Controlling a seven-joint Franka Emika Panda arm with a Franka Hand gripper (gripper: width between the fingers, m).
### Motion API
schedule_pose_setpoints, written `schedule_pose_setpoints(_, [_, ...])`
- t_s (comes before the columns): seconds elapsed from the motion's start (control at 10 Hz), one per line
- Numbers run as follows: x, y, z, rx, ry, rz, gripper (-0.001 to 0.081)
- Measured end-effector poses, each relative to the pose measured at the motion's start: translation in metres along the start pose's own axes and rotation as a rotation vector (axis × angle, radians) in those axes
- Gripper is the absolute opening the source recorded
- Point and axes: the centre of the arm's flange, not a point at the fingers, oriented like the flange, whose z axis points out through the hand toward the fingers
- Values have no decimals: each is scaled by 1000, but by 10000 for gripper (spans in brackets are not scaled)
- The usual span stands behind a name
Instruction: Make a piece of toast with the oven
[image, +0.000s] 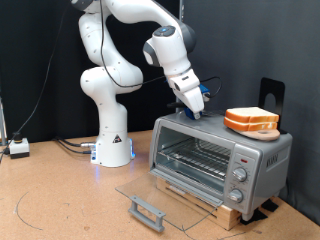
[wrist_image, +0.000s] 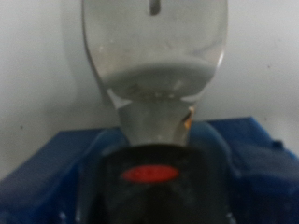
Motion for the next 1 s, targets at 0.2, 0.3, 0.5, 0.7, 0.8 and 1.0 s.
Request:
schedule_pose_setpoints(0.2, [1,-1,-1,6,8,-5,422])
schedule_pose_setpoints(0.3, [1,-1,-1,8,9,-9,422])
schedule_pose_setpoints(0.5, [1,1,-2,17,18,-26,396])
schedule_pose_setpoints(0.7, [3,3,-9,25,69,-21,396])
schedule_pose_setpoints(0.8, [3,4,-16,29,105,-13,396])
schedule_pose_setpoints(1.0, [2,8,-35,36,164,2,396])
